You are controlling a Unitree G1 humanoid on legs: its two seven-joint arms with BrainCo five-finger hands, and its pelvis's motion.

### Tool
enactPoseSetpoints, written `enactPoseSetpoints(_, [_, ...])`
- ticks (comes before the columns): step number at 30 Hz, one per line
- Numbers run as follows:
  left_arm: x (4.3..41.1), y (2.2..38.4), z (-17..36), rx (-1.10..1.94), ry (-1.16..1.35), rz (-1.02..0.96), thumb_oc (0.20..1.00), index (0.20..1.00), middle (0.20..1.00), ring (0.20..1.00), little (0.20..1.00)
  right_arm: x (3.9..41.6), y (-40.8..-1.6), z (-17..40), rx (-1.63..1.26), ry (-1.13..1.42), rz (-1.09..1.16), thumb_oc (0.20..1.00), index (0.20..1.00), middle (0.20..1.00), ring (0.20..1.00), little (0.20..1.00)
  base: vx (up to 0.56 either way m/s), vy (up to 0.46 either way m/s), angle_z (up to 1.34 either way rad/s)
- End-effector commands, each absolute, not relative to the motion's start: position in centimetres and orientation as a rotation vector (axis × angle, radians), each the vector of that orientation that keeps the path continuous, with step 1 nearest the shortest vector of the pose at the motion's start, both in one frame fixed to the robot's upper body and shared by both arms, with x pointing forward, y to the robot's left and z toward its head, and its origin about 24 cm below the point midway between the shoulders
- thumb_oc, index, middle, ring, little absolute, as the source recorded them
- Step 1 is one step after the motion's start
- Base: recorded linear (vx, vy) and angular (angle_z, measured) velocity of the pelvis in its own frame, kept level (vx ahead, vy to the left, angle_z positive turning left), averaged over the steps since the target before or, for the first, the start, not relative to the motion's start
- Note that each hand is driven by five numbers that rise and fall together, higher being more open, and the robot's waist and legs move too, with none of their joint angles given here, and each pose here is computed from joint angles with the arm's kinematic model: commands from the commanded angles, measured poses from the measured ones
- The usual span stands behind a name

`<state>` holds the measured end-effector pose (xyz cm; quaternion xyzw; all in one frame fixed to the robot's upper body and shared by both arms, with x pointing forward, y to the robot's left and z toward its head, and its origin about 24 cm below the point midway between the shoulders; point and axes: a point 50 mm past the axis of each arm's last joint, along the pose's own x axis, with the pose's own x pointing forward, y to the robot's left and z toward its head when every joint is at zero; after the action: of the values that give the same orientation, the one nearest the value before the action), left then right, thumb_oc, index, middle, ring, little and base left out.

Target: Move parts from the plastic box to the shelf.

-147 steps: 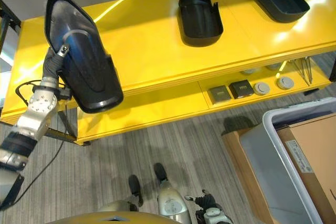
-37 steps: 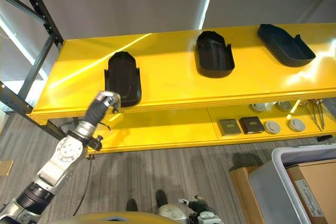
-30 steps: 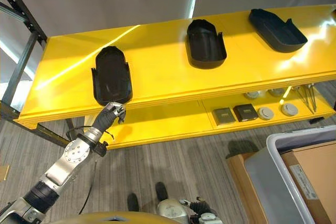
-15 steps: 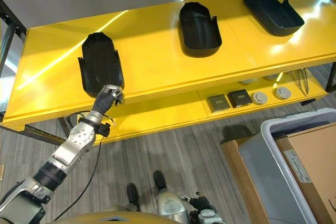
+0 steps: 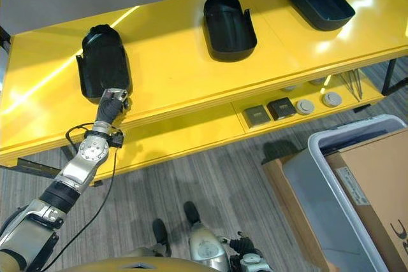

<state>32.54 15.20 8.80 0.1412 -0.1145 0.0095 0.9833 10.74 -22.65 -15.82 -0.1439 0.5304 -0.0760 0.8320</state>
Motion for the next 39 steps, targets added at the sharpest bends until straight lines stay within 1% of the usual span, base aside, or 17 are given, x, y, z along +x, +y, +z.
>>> enactPoseSetpoints(1, [33.0, 16.6, 10.5, 0.302, -0.311, 0.094, 0.2, 0.2, 0.2, 0.2, 0.2, 9.3, -22.2, -16.3, -0.324, 1.156, -0.153, 1.0, 1.0, 1.0, 1.0, 1.0, -0.01, -0.001, -0.03])
enactPoseSetpoints(8, [32.8, 18.1, 10.1, 0.346, -0.289, 0.138, 0.2, 0.2, 0.2, 0.2, 0.2, 7.7, -22.7, -16.5, -0.316, 1.207, -0.165, 1.0, 1.0, 1.0, 1.0, 1.0, 0.0, -0.006, -0.06])
enactPoseSetpoints(13, [32.4, 18.5, 9.9, 0.366, -0.284, 0.138, 0.2, 0.2, 0.2, 0.2, 0.2, 7.1, -23.0, -16.6, -0.314, 1.232, -0.177, 1.0, 1.0, 1.0, 1.0, 1.0, -0.01, -0.003, -0.03])
enactPoseSetpoints(16, [32.8, 19.3, 9.1, 0.399, -0.231, 0.17, 0.2, 0.2, 0.2, 0.2, 0.2, 6.6, -23.2, -16.7, -0.324, 1.255, -0.164, 1.0, 1.0, 1.0, 1.0, 1.0, 0.0, 0.0, 0.0])
enactPoseSetpoints(19, [33.6, 19.5, 9.0, 0.431, -0.205, 0.188, 0.2, 0.2, 0.2, 0.2, 0.2, 6.7, -23.2, -16.6, -0.33, 1.253, -0.155, 1.0, 1.0, 1.0, 1.0, 1.0, 0.01, 0.021, 0.05])
enactPoseSetpoints(22, [33.8, 19.2, 9.7, 0.433, -0.234, 0.17, 0.2, 0.2, 0.2, 0.2, 0.2, 7.2, -23.2, -16.6, -0.323, 1.244, -0.164, 1.0, 1.0, 1.0, 1.0, 1.0, -0.01, 0.031, 0.04])
enactPoseSetpoints(25, [32.6, 18.3, 11.0, 0.342, -0.333, 0.132, 0.2, 0.2, 0.2, 0.2, 0.2, 7.1, -22.8, -16.7, -0.308, 1.248, -0.163, 1.0, 1.0, 1.0, 1.0, 1.0, 0.0, 0.042, 0.07])
enactPoseSetpoints(29, [30.0, 17.7, 10.6, 0.343, -0.388, 0.117, 0.2, 0.2, 0.2, 0.2, 0.2, 7.2, -22.0, -16.8, -0.259, 1.242, -0.19, 1.0, 1.0, 1.0, 1.0, 1.0, -0.01, 0.036, 0.06])
enactPoseSetpoints(30, [29.2, 17.5, 10.4, 0.364, -0.401, 0.1, 0.47, 0.47, 0.47, 0.47, 0.47, 7.2, -21.9, -16.8, -0.25, 1.241, -0.2, 1.0, 1.0, 1.0, 1.0, 1.0, -0.02, 0.042, 0.05])
enactPoseSetpoints(31, [28.4, 17.6, 10.1, 0.432, -0.413, 0.084, 0.765, 0.765, 0.765, 0.765, 0.765, 7.3, -21.7, -16.9, -0.241, 1.238, -0.204, 1.0, 1.0, 1.0, 1.0, 1.0, -0.01, 0.036, 0.07])
enactPoseSetpoints(32, [27.7, 17.7, 9.8, 0.459, -0.417, 0.078, 0.765, 0.765, 0.765, 0.765, 0.765, 7.4, -21.6, -16.9, -0.237, 1.231, -0.209, 1.0, 1.0, 1.0, 1.0, 1.0, -0.01, 0.033, 0.1])
enactPoseSetpoints(33, [27.1, 17.8, 9.3, 0.492, -0.404, 0.069, 1.0, 1.0, 1.0, 1.0, 1.0, 7.5, -21.5, -16.9, -0.238, 1.229, -0.214, 1.0, 1.0, 1.0, 1.0, 1.0, -0.01, 0.029, 0.15])
enactPoseSetpoints(35, [26.0, 18.7, 6.9, 0.552, -0.318, 0.082, 1.0, 1.0, 1.0, 1.0, 1.0, 7.5, -21.4, -16.9, -0.231, 1.224, -0.234, 1.0, 1.0, 1.0, 1.0, 1.0, -0.01, 0.023, 0.16])
enactPoseSetpoints(37, [25.0, 19.4, 4.3, 0.544, -0.199, 0.118, 1.0, 1.0, 1.0, 1.0, 1.0, 7.7, -21.3, -16.8, -0.216, 1.214, -0.257, 1.0, 1.0, 1.0, 1.0, 1.0, -0.02, 0.017, 0.07])
enactPoseSetpoints(39, [24.1, 19.5, 1.7, 0.601, -0.108, 0.094, 1.0, 1.0, 1.0, 1.0, 1.0, 8.0, -21.3, -16.8, -0.205, 1.208, -0.281, 1.0, 1.0, 1.0, 1.0, 1.0, -0.01, 0.016, 0.07])
